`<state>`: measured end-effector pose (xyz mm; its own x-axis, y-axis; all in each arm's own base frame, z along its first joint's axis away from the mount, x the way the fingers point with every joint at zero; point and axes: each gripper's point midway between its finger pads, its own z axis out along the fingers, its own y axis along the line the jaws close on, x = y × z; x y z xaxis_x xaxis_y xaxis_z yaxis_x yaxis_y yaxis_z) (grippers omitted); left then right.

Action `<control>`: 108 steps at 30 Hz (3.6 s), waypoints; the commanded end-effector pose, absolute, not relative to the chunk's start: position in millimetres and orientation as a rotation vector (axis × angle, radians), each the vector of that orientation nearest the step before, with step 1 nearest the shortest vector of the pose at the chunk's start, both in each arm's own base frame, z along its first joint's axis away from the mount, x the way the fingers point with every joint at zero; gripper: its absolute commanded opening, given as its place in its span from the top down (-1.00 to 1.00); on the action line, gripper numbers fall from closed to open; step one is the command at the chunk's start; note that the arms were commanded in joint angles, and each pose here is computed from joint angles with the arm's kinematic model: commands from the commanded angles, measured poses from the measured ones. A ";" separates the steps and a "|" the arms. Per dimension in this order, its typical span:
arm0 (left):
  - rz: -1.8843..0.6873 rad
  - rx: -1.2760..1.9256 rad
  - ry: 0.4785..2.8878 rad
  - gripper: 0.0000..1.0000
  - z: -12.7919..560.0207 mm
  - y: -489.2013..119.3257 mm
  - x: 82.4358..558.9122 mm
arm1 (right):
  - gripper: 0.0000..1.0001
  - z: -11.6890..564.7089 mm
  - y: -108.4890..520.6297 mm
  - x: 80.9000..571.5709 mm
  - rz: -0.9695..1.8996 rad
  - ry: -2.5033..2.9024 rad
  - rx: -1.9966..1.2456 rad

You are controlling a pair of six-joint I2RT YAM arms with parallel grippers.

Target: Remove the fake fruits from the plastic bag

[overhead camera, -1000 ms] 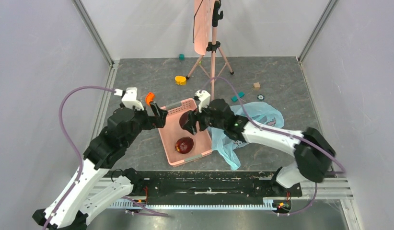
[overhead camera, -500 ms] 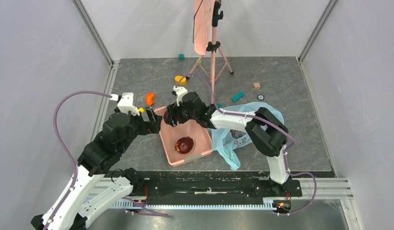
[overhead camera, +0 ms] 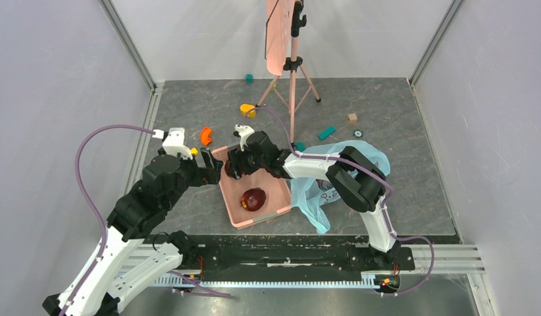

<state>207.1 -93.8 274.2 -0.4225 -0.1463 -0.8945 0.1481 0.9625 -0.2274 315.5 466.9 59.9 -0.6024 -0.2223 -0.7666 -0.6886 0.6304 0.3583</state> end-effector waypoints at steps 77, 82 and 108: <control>-0.600 0.344 2.401 -0.23 115.1 -352.3 360.8 | -0.52 83.7 161.8 324.1 0.401 2.129 -0.084; -0.627 0.369 2.419 0.62 105.1 -360.0 357.5 | -0.62 66.0 165.0 320.2 0.416 2.162 -0.104; -0.616 0.419 2.462 0.96 79.6 -368.8 349.3 | -0.04 4.8 160.0 308.2 0.359 2.330 -0.122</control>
